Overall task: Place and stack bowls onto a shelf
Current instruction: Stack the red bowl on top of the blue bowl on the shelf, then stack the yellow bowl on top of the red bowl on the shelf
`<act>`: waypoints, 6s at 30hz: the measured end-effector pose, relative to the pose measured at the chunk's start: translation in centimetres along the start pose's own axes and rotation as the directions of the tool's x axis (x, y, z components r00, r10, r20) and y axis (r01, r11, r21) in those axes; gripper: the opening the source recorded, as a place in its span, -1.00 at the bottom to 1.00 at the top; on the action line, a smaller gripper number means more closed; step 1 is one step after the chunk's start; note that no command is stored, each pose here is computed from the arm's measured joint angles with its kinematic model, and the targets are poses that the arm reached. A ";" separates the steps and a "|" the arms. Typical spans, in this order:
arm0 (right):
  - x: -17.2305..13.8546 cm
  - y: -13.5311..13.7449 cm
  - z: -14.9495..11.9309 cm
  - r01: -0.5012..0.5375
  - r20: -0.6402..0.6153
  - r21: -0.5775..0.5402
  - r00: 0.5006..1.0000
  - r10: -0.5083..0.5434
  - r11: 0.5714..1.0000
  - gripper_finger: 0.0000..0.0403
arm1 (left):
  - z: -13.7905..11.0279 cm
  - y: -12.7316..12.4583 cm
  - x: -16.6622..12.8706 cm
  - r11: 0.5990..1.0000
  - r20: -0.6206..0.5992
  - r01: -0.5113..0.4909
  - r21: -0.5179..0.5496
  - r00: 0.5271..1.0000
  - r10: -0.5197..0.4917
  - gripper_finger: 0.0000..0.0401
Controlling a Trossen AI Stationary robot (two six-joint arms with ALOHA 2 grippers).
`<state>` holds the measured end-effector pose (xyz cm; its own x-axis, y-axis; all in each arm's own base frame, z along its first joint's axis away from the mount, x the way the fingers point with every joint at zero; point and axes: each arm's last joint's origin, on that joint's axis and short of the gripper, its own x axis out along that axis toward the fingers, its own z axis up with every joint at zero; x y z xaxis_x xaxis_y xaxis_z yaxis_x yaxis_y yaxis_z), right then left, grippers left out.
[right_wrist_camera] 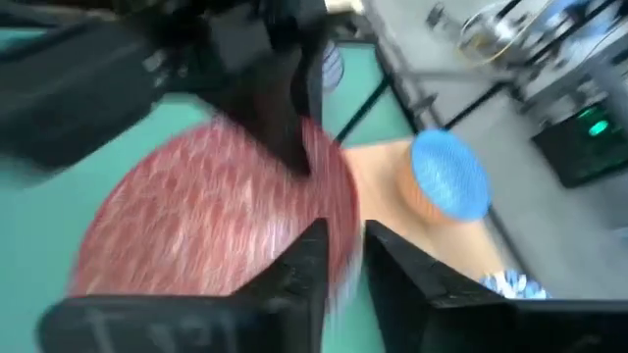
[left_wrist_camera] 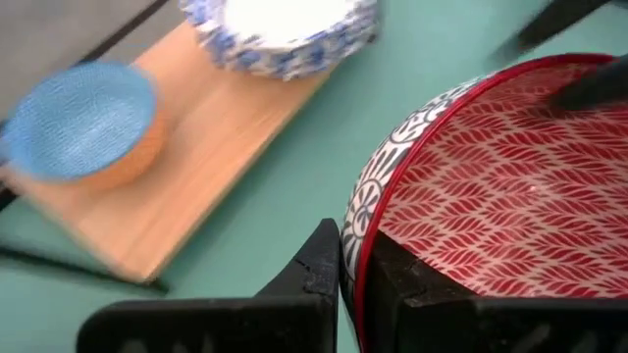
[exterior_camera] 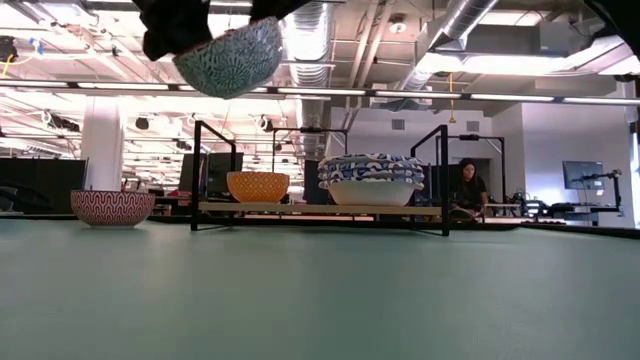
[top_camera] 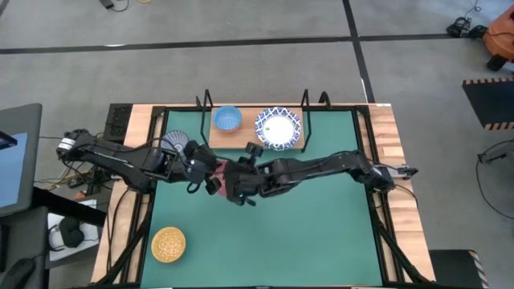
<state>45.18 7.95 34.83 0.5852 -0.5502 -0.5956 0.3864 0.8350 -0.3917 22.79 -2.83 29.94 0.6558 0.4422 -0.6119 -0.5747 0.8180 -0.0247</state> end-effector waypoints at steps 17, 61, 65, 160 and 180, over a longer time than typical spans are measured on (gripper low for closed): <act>-6.3 -14.4 -0.3 0.115 -0.088 0.192 0.991 -0.100 0.975 0.15 | 4.5 6.4 3.3 0.934 0.130 -0.187 -0.304 0.963 0.235 -1.00; -3.0 -22.9 -1.8 0.219 -0.242 0.277 0.958 -0.153 0.936 0.11 | 11.5 22.0 19.2 0.934 -0.471 -0.042 0.356 0.855 0.218 -0.81; -3.0 -22.9 -1.8 0.199 -0.241 0.282 0.962 -0.132 0.938 0.11 | 12.2 21.9 18.4 0.941 -0.467 -0.060 0.334 0.856 0.221 -0.57; -4.7 6.0 -7.9 -0.258 -0.008 0.733 0.922 0.387 0.630 -0.42 | -13.3 -3.3 -1.8 0.830 -0.661 0.547 0.111 0.664 -0.349 -0.98; -13.5 -4.5 -2.3 -0.391 -0.024 0.285 0.910 0.414 0.875 -0.67 | 5.5 6.6 1.4 0.985 -0.095 -0.026 -0.170 0.995 0.010 -0.98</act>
<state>33.91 11.59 43.06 0.6752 -0.1545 -0.7212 0.3122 0.9458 0.0897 22.64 5.24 33.27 0.6008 0.4135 -0.6842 -0.6662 0.7320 -0.1426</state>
